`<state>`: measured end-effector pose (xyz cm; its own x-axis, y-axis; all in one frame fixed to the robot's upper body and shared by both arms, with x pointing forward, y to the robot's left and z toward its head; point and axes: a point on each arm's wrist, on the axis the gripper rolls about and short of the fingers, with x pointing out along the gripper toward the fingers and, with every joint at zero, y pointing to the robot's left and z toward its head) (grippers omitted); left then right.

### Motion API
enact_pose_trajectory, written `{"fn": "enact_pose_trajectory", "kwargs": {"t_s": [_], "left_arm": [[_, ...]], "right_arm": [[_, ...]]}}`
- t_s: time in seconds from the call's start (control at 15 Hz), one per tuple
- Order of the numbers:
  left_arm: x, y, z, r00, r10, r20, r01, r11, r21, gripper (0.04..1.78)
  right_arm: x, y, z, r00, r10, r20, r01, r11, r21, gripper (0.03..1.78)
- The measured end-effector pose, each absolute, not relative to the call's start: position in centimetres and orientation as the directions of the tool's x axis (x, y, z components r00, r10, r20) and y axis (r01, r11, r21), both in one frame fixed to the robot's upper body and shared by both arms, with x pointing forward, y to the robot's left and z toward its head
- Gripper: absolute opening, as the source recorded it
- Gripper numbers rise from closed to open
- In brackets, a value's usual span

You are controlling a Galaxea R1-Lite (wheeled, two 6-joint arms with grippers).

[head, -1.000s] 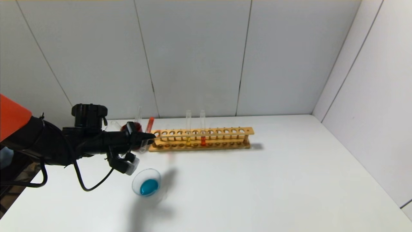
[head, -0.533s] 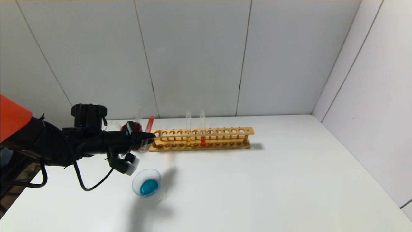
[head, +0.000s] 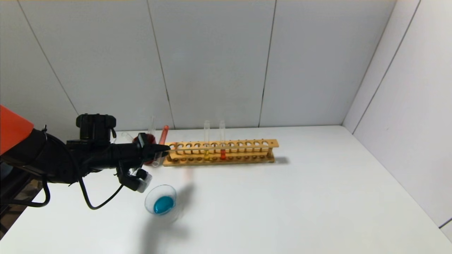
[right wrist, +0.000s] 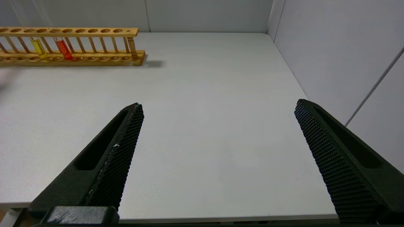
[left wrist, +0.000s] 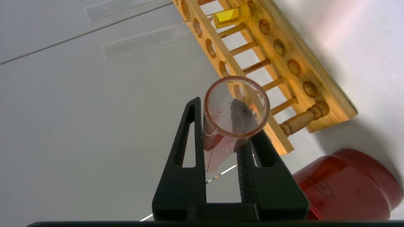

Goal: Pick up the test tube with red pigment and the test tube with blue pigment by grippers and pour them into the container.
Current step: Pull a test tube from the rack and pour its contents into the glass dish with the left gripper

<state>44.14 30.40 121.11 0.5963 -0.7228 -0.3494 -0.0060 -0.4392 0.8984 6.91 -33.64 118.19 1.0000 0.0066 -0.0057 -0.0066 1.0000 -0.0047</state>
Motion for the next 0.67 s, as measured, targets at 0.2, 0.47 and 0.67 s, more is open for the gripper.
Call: {"fn": "enact_pose_trajectory", "kwargs": {"t_s": [0.2,0.47,0.67], "left_arm": [[43.83,30.42,121.04,0.599,-0.722,-0.347,-0.01,-0.44,0.898,0.33],[43.6,30.4,121.16,0.605,-0.722,-0.335,-0.027,-0.439,0.898,0.33],[43.5,30.4,121.16,0.605,-0.723,-0.335,-0.028,-0.44,0.898,0.33]], "right_arm": [[6.91,-33.64,118.19,1.0,0.007,-0.006,-0.007,1.0,-0.005,1.75],[6.91,-33.64,118.19,1.0,0.007,-0.006,-0.007,1.0,-0.005,1.75],[6.91,-33.64,118.19,1.0,0.007,-0.006,-0.007,1.0,-0.005,1.75]]}}
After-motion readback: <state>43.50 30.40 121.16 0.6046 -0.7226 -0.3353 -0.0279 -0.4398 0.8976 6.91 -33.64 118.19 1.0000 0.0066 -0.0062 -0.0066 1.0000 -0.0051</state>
